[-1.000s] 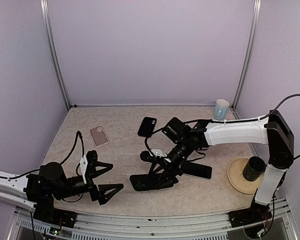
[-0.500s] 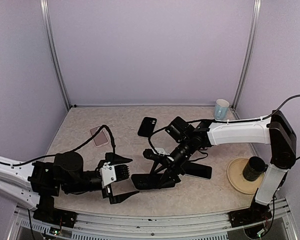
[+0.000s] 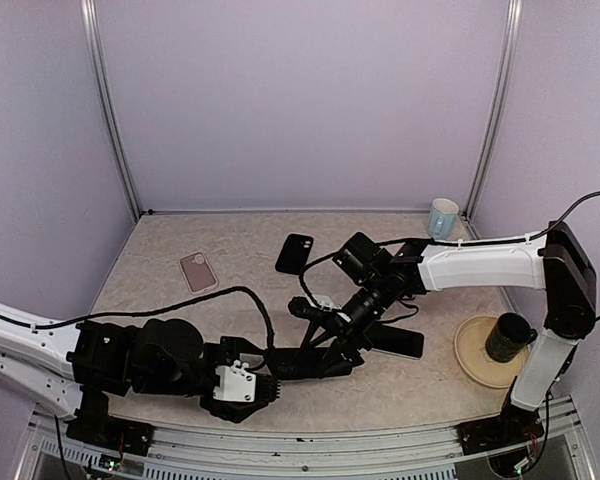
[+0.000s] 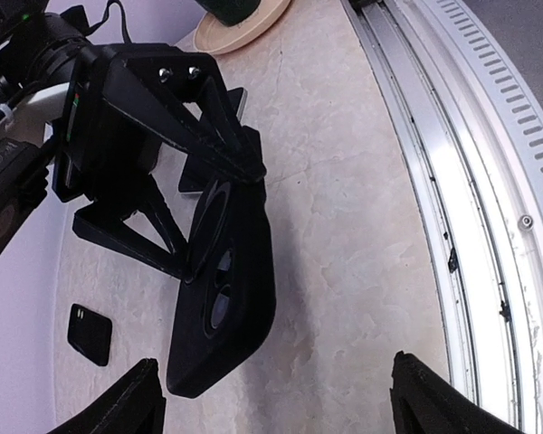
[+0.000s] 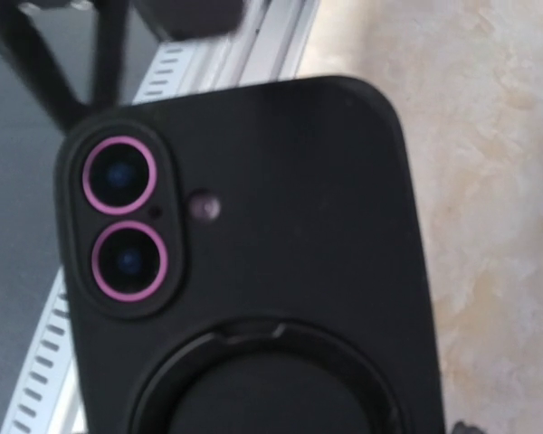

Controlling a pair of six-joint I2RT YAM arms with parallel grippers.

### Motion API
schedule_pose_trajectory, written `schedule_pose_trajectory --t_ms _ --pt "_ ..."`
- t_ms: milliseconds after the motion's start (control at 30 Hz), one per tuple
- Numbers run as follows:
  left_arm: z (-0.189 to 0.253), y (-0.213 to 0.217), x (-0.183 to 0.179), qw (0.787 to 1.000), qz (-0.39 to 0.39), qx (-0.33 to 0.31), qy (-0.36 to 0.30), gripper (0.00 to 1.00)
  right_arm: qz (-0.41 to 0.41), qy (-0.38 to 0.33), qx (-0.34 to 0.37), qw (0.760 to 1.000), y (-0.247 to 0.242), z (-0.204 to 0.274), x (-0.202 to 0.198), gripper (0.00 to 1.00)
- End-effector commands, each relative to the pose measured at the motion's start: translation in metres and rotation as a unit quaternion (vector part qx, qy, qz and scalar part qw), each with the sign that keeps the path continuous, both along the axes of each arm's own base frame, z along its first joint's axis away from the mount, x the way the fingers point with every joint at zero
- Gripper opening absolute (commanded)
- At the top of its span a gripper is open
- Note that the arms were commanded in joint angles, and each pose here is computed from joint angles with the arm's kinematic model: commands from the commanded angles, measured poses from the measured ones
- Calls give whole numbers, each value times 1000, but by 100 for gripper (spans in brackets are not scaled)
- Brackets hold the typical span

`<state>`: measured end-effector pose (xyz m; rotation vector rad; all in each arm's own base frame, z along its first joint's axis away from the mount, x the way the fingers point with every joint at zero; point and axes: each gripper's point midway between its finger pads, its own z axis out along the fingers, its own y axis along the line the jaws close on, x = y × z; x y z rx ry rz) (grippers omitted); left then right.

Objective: Put the phone into the phone case
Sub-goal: Pass from the right arm to the left

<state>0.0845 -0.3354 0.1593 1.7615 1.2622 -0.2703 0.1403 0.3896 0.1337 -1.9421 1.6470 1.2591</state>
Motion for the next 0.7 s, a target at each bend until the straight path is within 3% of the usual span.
schedule_pose_trajectory --t_ms 0,267,667 --pt "12 -1 11 999 14 4 -45 82 20 5 50 999 0 32 -7 74" --pt "21 -6 19 996 23 2 -90 70 36 27 61 997 0 39 -14 74" --pt "28 -15 17 994 3 -13 -106 55 49 57 68 995 4 43 -20 73"
